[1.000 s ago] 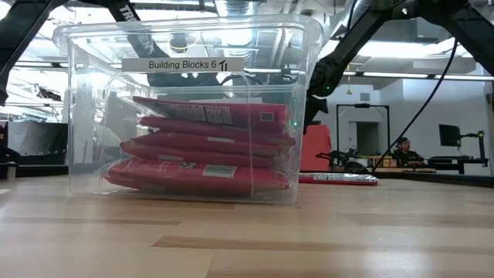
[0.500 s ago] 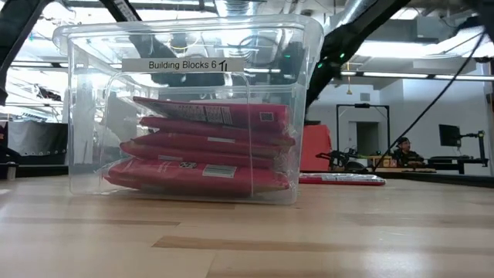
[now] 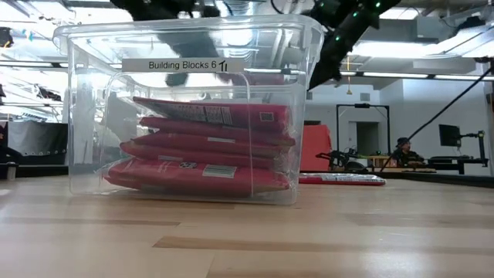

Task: Sort popcorn bags into baskets
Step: Put the red popcorn bag into the container

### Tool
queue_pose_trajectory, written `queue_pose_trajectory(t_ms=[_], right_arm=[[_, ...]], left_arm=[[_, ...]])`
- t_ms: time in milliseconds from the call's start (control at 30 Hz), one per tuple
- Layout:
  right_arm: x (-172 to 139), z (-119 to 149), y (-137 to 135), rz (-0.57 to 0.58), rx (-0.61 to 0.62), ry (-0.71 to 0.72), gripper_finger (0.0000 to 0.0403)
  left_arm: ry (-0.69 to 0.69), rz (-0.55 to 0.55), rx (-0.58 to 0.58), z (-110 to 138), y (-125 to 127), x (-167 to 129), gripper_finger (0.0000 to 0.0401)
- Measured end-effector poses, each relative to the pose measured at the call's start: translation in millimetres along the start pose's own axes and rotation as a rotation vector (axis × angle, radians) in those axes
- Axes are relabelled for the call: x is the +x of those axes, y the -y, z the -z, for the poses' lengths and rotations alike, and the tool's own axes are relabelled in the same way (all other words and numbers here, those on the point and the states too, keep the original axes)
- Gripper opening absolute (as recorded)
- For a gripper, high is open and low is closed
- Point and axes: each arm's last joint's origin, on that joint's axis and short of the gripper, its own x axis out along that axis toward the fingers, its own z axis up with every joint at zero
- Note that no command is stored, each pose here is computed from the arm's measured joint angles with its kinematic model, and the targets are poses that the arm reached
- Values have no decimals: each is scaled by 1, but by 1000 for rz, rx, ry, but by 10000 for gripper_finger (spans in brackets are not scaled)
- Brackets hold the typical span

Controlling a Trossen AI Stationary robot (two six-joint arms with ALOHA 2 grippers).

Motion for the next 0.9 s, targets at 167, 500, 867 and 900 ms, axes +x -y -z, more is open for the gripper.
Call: queue_pose_trajectory(t_ms=[167,500,867,900], right_arm=[[-11,2,0,12,3,-5,26],[-7,5,-6,-2,4,-45,25],[-7,5,-6,-5,7,-51,24],[-7,6,-6,-6,7,-56,21]], left_arm=[[-7,44,-10,40,44,-51,0],[-2,-97,-85,135,90,-61,0],[-186,-220,7,170,88,-8,0],[-204,-226,15,171,87,-5,0]])
